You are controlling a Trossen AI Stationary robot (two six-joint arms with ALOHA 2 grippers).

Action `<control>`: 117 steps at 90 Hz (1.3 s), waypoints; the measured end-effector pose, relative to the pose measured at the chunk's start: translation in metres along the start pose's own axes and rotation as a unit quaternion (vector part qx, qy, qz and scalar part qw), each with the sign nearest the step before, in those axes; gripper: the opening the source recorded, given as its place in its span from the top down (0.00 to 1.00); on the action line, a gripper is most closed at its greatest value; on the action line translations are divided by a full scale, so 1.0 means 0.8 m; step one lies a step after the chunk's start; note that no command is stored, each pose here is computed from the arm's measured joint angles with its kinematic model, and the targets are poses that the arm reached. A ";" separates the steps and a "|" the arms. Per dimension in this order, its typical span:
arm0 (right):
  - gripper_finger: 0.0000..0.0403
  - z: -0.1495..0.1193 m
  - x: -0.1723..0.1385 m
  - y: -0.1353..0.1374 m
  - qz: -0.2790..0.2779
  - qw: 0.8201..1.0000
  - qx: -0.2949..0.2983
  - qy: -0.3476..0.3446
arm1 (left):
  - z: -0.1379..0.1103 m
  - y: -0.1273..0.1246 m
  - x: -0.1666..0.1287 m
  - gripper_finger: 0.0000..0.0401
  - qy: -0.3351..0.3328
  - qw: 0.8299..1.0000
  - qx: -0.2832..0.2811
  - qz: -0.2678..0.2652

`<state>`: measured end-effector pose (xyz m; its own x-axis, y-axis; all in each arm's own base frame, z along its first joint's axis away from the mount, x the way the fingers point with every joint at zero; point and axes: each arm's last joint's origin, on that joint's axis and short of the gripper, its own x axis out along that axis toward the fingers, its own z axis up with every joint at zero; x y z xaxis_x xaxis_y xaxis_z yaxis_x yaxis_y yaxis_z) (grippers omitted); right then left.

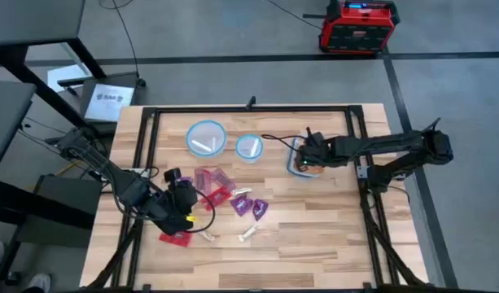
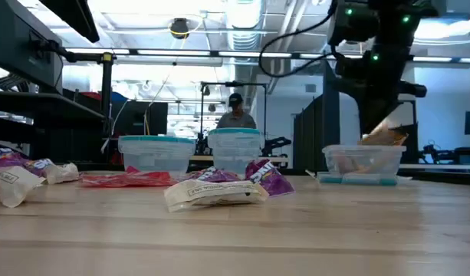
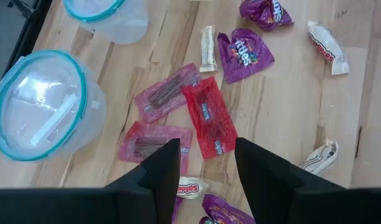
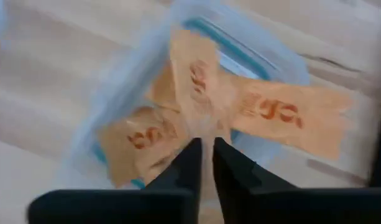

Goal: Sort candy
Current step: Put the two orange candies into the top right transparent bin

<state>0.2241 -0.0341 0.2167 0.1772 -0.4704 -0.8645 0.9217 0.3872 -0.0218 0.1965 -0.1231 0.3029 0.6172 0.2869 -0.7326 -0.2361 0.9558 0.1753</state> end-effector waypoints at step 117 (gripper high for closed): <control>0.57 -0.034 0.045 -0.093 0.008 0.986 0.150 -0.077 | 0.000 0.000 0.000 0.65 0.003 1.000 0.005 -0.003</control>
<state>0.1525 -0.0585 0.1734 0.2214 -0.5896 -0.7768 0.9748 0.1551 0.1602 0.1963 -0.1232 0.3026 0.6137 0.2803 -0.7381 -0.2251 0.9582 0.1767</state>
